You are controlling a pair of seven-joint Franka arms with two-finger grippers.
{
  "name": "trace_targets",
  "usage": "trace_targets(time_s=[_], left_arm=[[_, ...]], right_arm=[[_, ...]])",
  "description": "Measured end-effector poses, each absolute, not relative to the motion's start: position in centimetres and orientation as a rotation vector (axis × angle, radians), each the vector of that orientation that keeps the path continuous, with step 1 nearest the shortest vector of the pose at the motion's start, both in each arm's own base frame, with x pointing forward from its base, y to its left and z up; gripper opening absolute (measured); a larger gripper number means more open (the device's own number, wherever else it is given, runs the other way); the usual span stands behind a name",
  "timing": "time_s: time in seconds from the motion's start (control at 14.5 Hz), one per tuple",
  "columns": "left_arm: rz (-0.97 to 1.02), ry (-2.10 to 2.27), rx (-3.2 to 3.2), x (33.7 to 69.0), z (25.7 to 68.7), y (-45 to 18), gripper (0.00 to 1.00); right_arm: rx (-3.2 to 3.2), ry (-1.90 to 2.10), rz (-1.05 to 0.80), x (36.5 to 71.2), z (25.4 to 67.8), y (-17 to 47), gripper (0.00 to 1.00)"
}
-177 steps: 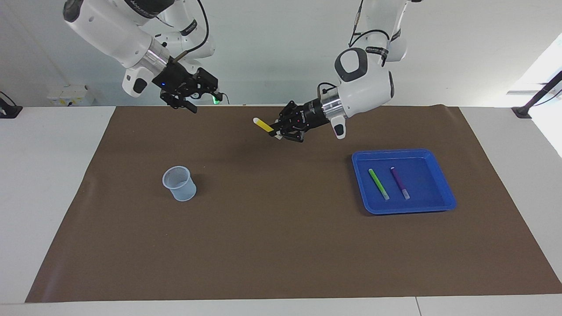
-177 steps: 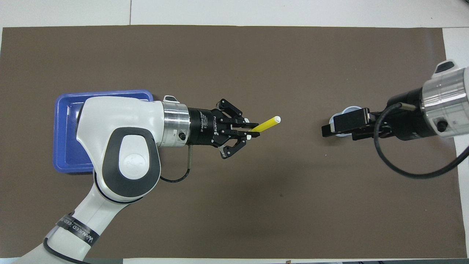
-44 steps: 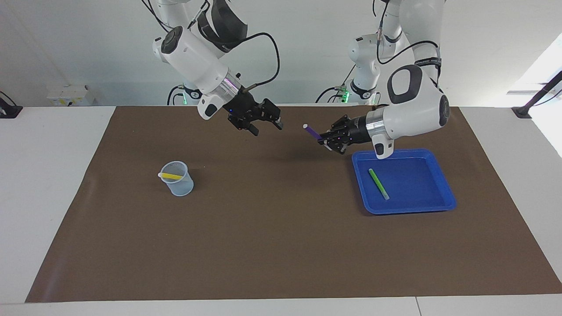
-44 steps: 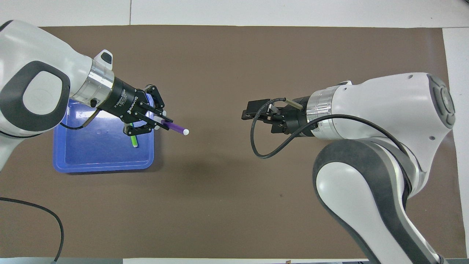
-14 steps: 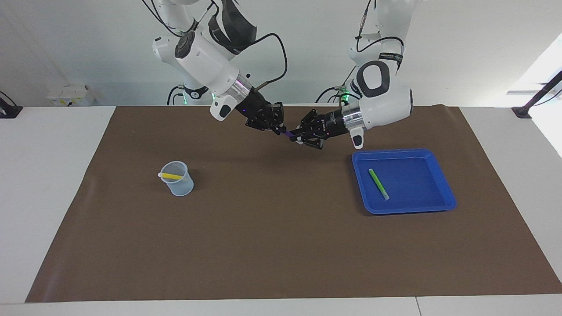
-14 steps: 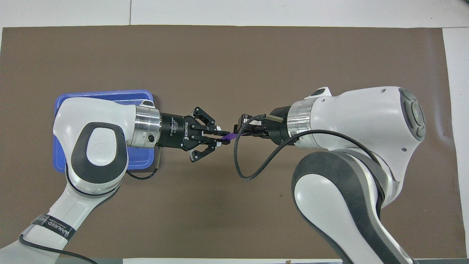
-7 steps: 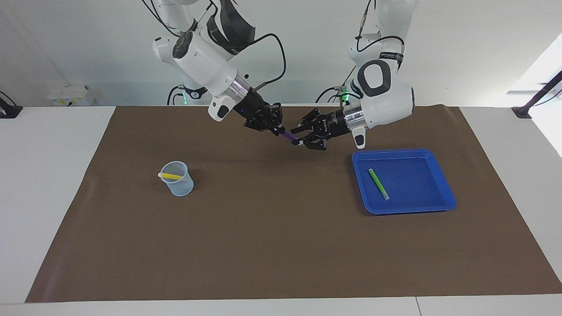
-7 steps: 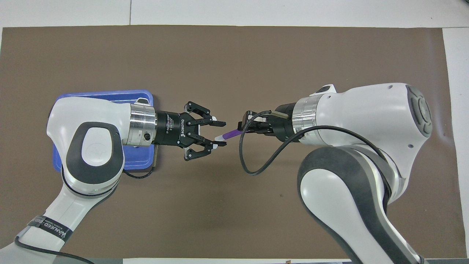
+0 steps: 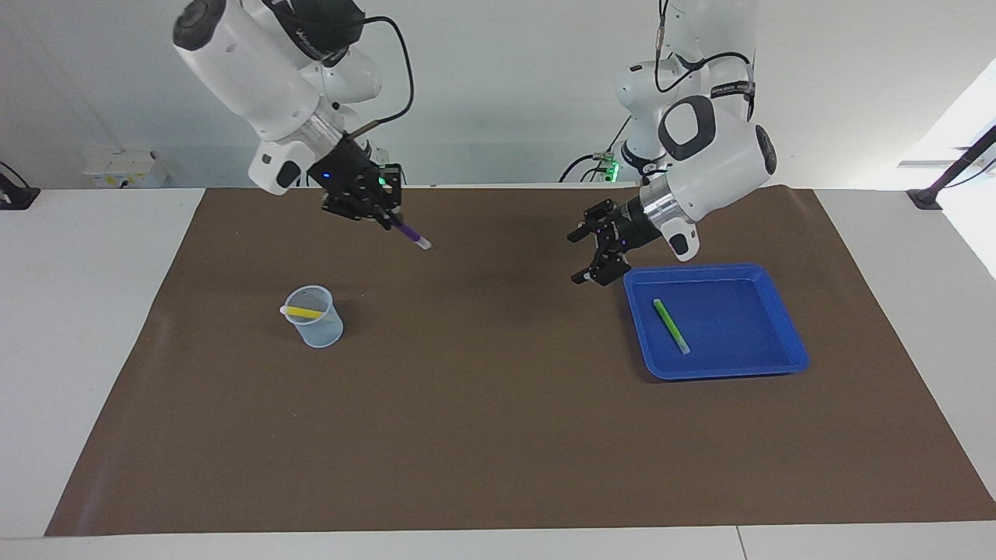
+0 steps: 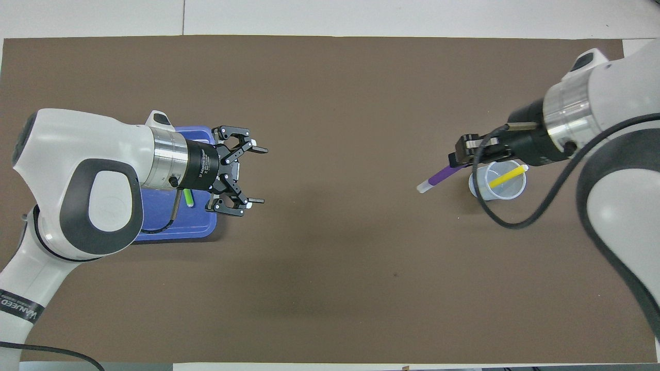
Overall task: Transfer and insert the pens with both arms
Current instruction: 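Insert the purple pen into the cup with the right gripper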
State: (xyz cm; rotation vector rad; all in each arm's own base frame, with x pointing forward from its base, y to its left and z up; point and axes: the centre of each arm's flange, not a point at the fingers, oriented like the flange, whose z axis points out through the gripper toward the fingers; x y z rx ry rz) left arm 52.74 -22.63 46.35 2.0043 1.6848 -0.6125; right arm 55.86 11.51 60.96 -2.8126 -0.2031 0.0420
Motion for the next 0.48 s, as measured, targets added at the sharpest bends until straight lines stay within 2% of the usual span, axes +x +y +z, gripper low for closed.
trace_targets(time_s=[0.21, 0.48], left_arm=[[-0.483, 1.699, 2.108, 54.1, 46.0, -19.0, 1.00], [-0.392, 1.512, 2.287, 54.9, 45.0, -14.9, 1.00]], right_arm=[[-2.948, -0.547, 0.022, 56.6, 62.6, 5.5, 0.18], [-2.978, -0.647, 0.023, 57.9, 59.3, 2.1, 0.18]])
